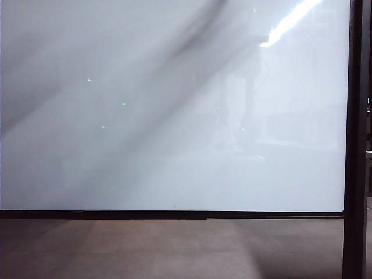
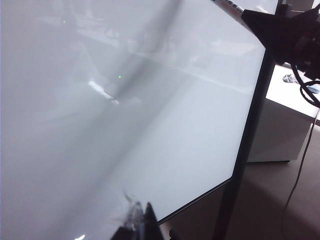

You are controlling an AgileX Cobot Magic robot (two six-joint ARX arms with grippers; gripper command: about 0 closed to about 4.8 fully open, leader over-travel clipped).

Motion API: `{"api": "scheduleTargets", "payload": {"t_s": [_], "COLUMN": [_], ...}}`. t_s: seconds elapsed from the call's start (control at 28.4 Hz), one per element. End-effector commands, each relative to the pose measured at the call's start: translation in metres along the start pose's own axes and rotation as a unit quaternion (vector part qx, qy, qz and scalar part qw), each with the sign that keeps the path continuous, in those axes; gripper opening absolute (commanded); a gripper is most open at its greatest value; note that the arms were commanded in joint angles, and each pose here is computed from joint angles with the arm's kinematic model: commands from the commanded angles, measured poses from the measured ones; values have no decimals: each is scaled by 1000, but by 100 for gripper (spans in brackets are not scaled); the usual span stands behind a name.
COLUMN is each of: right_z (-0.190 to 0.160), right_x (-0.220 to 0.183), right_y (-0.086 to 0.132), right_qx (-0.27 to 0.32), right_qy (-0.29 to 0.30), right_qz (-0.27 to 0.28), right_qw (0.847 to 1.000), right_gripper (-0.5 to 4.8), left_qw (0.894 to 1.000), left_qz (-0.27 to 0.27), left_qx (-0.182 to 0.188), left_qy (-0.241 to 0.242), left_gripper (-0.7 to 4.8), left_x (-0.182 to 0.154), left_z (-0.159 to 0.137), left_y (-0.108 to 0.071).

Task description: Reach to the right to find the marker pen, pick it up, and write the number 2 on the whiteboard.

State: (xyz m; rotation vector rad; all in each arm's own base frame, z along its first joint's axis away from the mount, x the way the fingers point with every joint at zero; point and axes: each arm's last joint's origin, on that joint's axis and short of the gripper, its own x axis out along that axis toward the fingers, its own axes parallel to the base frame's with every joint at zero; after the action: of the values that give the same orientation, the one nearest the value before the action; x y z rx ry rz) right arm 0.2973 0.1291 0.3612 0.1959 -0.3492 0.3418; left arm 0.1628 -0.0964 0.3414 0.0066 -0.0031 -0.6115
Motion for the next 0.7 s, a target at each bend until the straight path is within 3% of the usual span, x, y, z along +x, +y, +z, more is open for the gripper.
{"api": "scheduleTargets", "payload": {"t_s": [0.04, 0.28, 0.7], "right_z": [5, 7, 7], "right_x": [0, -2, -3], "right_y": [0, -2, -2], "right_qx": [0, -1, -2], "right_qy": [-13, -5, 3], "right_qz": [-11, -37, -36], "right_qw": [1000, 999, 999], "right_gripper": [40, 40, 40], "left_qw": [1000, 1000, 1000], "left_qz": [-2, -2, -2], "left_qx": [3, 3, 3], "left_qy": [-8, -8, -8], "left_gripper": [-5, -5, -5], "left_x": [-1, -1, -1], "left_z": [4, 4, 4], "left_y": [0, 0, 0]}}
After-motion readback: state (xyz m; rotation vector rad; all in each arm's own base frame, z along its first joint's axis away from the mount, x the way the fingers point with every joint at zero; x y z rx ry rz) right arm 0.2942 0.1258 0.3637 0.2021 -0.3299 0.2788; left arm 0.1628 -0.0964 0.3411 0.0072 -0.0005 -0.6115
